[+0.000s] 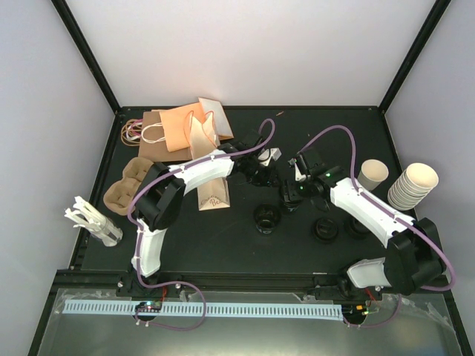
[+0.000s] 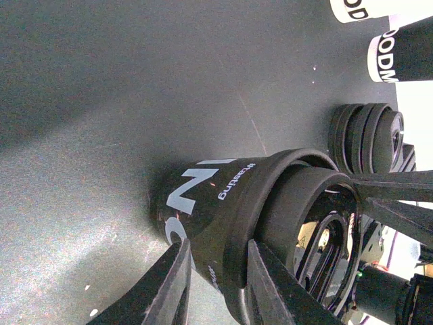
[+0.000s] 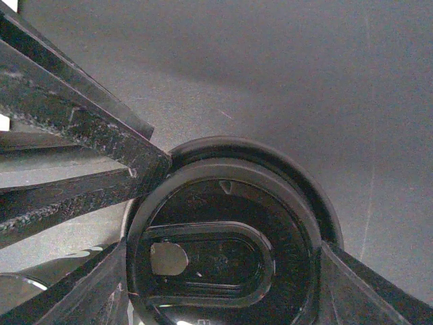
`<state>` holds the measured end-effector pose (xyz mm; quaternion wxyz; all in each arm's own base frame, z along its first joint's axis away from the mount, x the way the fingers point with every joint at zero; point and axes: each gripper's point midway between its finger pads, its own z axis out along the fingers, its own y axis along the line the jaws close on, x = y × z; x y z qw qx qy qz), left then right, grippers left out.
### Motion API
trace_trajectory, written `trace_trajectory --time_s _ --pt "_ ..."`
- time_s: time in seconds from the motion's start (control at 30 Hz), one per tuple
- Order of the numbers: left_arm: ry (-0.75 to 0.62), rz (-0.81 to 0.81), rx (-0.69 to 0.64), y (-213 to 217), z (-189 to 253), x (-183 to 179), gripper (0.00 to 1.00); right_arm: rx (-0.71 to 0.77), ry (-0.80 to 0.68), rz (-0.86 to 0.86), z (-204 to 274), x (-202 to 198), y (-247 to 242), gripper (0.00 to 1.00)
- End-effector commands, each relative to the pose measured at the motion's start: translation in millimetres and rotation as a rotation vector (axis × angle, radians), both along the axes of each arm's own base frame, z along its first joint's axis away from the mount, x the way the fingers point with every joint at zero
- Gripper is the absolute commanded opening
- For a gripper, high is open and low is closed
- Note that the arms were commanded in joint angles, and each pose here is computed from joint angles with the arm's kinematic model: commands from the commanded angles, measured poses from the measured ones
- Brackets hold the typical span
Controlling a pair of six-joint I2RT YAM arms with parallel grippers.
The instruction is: Pack the takeout coffee
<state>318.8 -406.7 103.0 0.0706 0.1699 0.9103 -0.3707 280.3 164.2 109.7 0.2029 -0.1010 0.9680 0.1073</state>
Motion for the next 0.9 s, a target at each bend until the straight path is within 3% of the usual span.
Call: trace_trajectory --time_s 0.0,0.23,0.87 --pt "0.037 0.017 0.073 1 -49 -3 0.26 -0.024 0.279 0.101 -46 -61 5 0.58" --pt "0.022 0.011 0.066 1 -42 -5 0.25 -0.023 0.271 0.097 -46 -61 6 0.58" --pt "-0.125 0.027 -0.025 26 41 -24 0.28 -0.051 0.198 0.016 -35 -40 1 0.59"
